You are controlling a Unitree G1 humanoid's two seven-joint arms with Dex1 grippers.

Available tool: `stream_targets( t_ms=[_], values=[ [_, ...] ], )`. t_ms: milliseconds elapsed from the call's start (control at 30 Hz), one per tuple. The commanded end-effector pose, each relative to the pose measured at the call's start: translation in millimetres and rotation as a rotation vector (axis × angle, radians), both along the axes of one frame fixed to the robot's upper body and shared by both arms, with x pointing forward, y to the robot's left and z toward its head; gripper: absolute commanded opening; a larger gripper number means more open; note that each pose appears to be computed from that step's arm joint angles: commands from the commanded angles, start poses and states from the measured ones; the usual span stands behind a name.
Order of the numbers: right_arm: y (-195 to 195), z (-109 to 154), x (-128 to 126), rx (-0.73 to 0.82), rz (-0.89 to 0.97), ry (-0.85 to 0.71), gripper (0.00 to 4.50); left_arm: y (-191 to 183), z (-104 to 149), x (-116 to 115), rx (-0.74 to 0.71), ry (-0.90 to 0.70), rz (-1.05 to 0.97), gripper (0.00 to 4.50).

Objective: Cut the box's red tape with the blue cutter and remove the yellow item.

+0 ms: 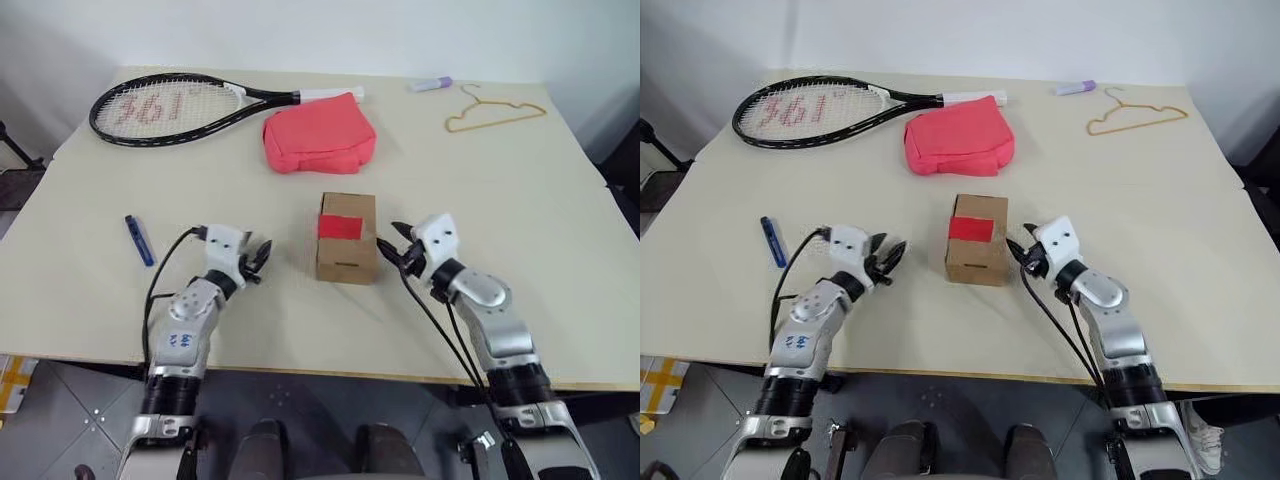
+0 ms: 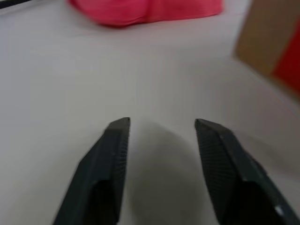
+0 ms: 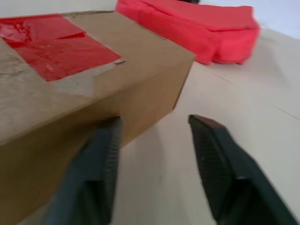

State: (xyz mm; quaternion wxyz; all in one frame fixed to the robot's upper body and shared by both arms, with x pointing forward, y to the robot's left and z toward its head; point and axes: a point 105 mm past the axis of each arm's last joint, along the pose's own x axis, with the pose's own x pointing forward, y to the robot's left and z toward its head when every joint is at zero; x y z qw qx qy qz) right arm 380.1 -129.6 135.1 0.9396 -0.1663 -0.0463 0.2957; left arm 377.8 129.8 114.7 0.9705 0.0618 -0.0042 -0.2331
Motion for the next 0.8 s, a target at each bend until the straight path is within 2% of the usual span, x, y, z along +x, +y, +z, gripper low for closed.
stream_targets(
  t_ms=[33, 133, 267, 400, 467, 633, 700, 800],
  values=[
    [-5.8, 8.0, 7.1, -0.034, -0.025, -0.043, 0.98, -28.1, -7.8, -3.6, 0.021, 0.034, -0.122, 1.06],
    [-3.9, 12.2, 8.6, -0.032, -0.027, -0.044, 0.01, -44.9, -8.8, -9.7, 0.033, 0.055, -0.200, 0.14],
    [12.0, 11.4, -6.0, -0.019, 0.079, 0.010, 0.01, -59.4, -5.2, -20.7, 0.008, 0.083, -0.289, 0.14],
    [29.8, 3.5, -41.5, -0.011, 0.239, 0.173, 0.01, -76.2, 6.4, -29.5, 0.024, 0.088, -0.421, 0.14],
    [34.8, -1.6, -60.9, -0.017, 0.306, 0.259, 0.01, -77.0, 12.6, -18.1, 0.033, 0.078, -0.415, 0.14],
    [41.2, -6.8, -87.3, -0.023, 0.388, 0.382, 0.01, -71.0, 24.6, 8.3, 0.072, 0.029, -0.351, 0.14],
    [42.7, -6.3, -97.4, -0.031, 0.424, 0.415, 0.01, -48.8, 29.9, 27.9, 0.106, -0.001, -0.222, 0.14],
    [25.9, 4.5, -97.8, -0.037, 0.383, 0.406, 0.01, -13.5, 13.9, 21.8, 0.184, 0.068, -0.203, 0.14]
  ],
)
